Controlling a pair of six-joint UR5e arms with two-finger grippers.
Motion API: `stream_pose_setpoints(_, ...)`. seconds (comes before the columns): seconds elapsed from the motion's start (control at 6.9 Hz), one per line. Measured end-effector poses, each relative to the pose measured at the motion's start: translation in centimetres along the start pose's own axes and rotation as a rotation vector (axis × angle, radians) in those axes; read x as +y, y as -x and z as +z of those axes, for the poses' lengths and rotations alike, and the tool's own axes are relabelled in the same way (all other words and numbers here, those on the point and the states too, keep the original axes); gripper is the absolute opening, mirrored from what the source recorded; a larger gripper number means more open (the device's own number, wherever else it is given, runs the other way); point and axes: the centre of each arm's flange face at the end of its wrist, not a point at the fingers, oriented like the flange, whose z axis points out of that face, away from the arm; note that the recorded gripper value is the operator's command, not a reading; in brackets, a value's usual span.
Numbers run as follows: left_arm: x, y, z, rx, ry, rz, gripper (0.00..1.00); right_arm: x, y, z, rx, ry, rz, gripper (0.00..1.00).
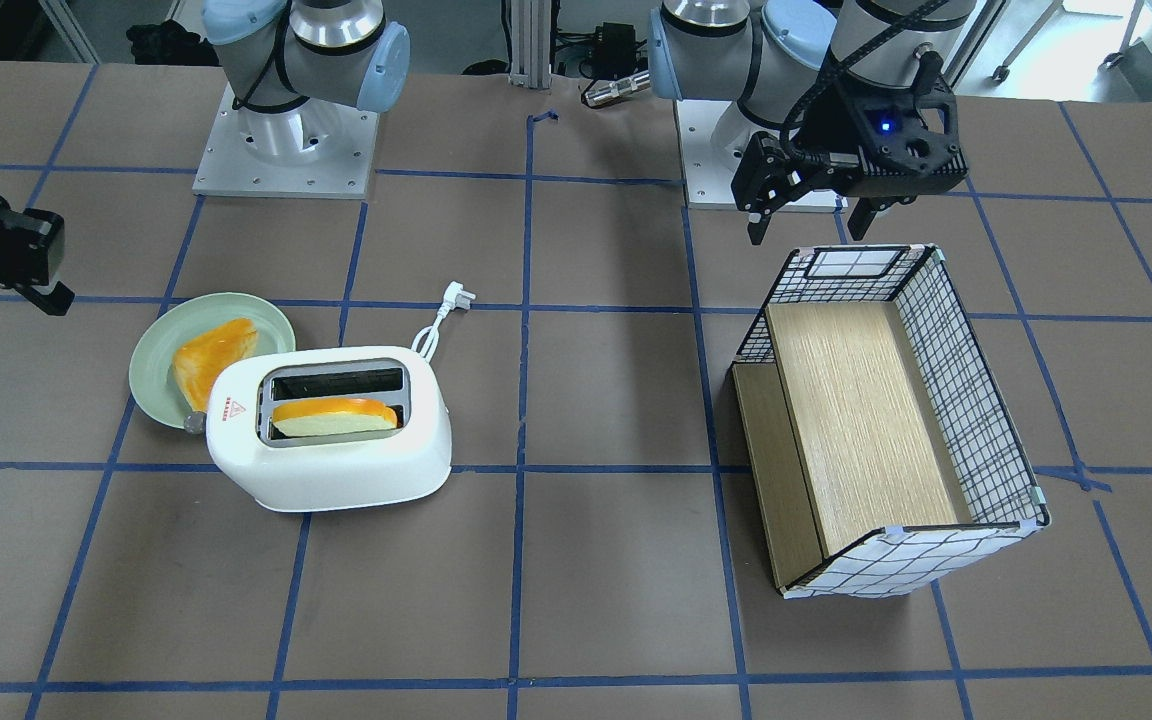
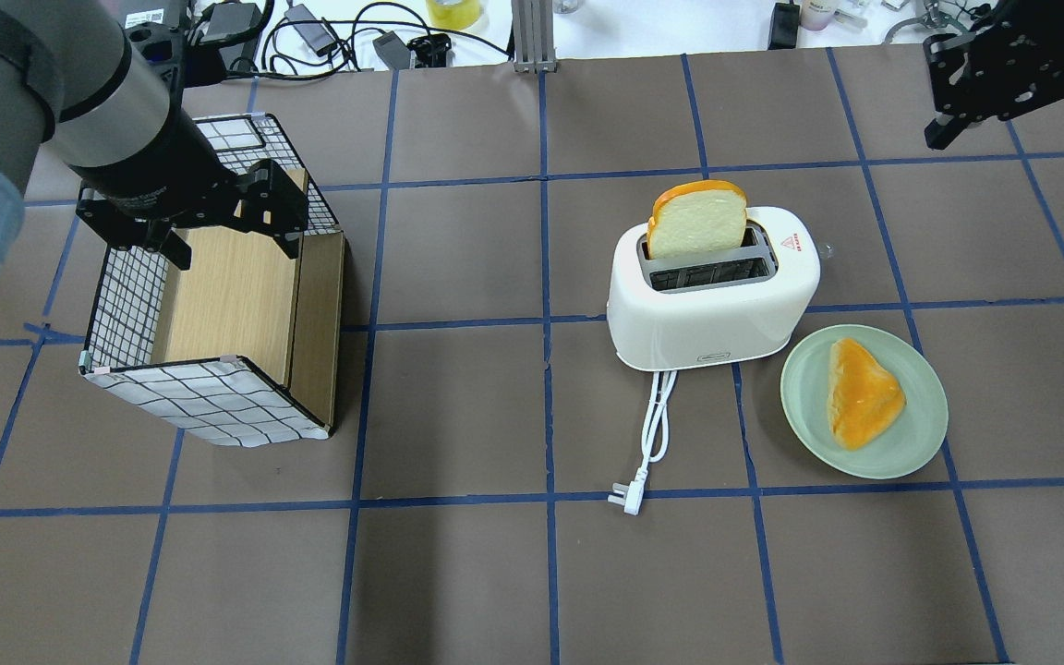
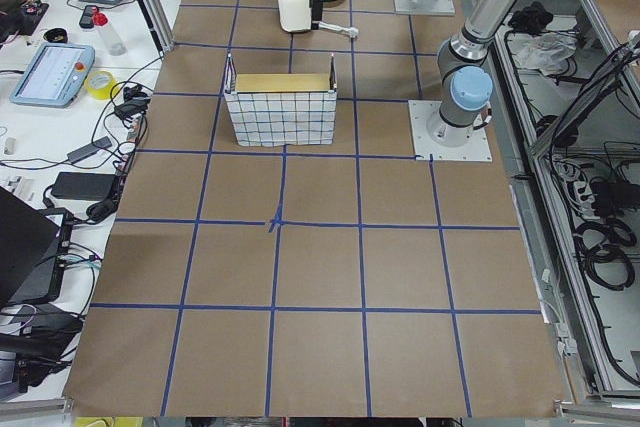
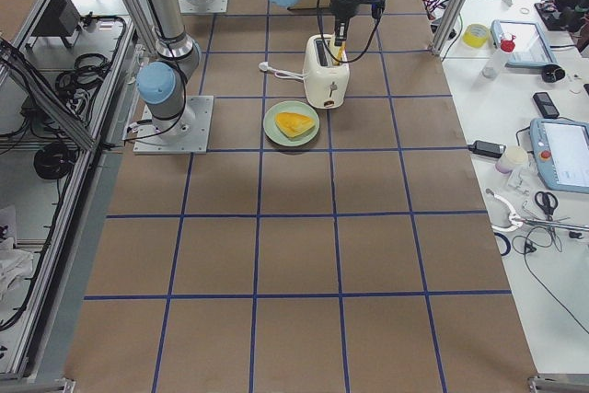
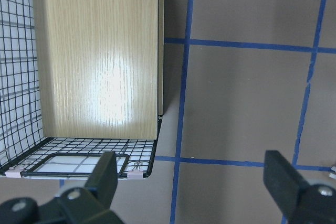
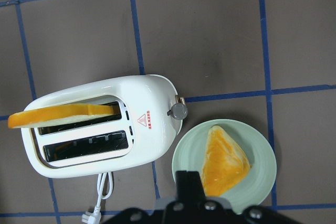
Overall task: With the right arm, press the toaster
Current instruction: 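Lower the right gripper toward the toaster's side lever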
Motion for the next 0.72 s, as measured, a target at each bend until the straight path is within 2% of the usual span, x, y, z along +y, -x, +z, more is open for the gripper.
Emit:
stream_pose_setpoints(0.29,0.0,0.0,0.0,0.000,0.000,0.000,1.00,-1.0,-2.3,4.1,-0.170,0.030,0.007,0.00)
stream_pose_setpoints(0.43,0.0,0.0,0.0,0.000,0.000,0.000,1.00,-1.5,-3.1,6.1,-0.239,0.031,0.008,0.00)
stream_pose_setpoints(0.72,0.0,0.0,0.0,0.000,0.000,0.000,1.00,-2.0,-5.2,9.9,-0.359,0.005,0.013,0.00)
